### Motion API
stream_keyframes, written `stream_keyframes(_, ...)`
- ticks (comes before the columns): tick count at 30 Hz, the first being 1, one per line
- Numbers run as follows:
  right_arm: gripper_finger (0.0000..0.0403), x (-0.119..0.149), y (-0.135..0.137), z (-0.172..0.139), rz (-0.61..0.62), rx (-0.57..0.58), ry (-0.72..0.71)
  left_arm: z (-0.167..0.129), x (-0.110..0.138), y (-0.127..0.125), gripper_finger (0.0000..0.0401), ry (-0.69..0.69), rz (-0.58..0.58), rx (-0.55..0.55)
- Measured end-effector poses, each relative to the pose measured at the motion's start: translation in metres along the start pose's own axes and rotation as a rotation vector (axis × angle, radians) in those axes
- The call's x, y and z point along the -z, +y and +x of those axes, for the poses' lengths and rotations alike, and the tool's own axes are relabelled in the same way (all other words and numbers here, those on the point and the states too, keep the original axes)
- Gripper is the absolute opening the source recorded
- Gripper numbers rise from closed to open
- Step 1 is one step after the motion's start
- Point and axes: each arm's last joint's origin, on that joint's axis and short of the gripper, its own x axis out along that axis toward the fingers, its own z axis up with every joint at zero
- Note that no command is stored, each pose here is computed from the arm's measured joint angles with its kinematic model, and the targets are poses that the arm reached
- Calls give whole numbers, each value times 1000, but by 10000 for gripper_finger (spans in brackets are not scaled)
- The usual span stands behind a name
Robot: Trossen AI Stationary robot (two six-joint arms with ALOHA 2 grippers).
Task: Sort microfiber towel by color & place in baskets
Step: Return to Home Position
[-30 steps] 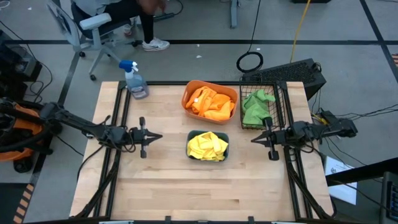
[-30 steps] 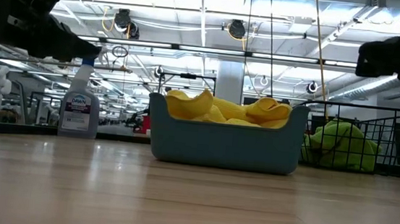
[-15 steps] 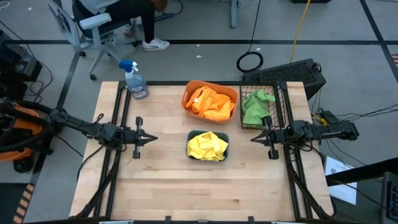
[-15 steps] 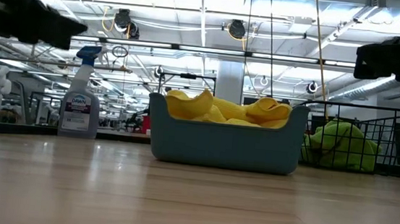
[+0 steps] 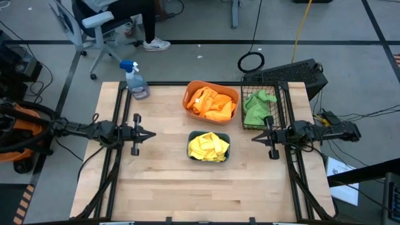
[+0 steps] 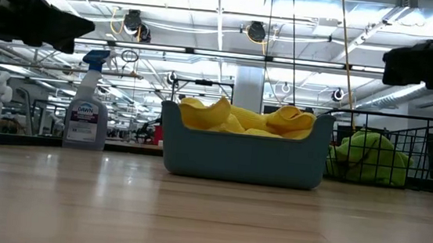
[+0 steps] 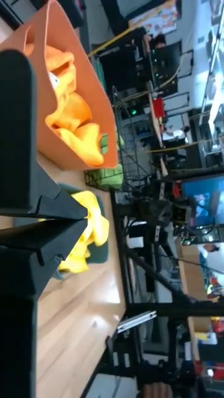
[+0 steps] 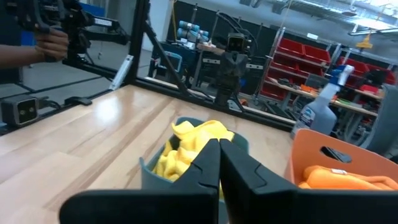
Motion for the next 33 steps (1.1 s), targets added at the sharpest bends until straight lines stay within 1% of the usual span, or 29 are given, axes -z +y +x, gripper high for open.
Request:
stream_keyframes(9,0,2,-9,-1,-3,87,23,1,2,8,17,18,-14,-65)
stream_keyframes(12,0,3,-11,-1,7,113,29,1,3,9,17,22,-28,-58)
stream_keyframes(18,0,3,-11,0,64,71,16,1,4,9,17,26,-54,-27)
stream_keyframes(33,0,5,-11,1,130,73,40,1,4,8,17,30,-83,-4)
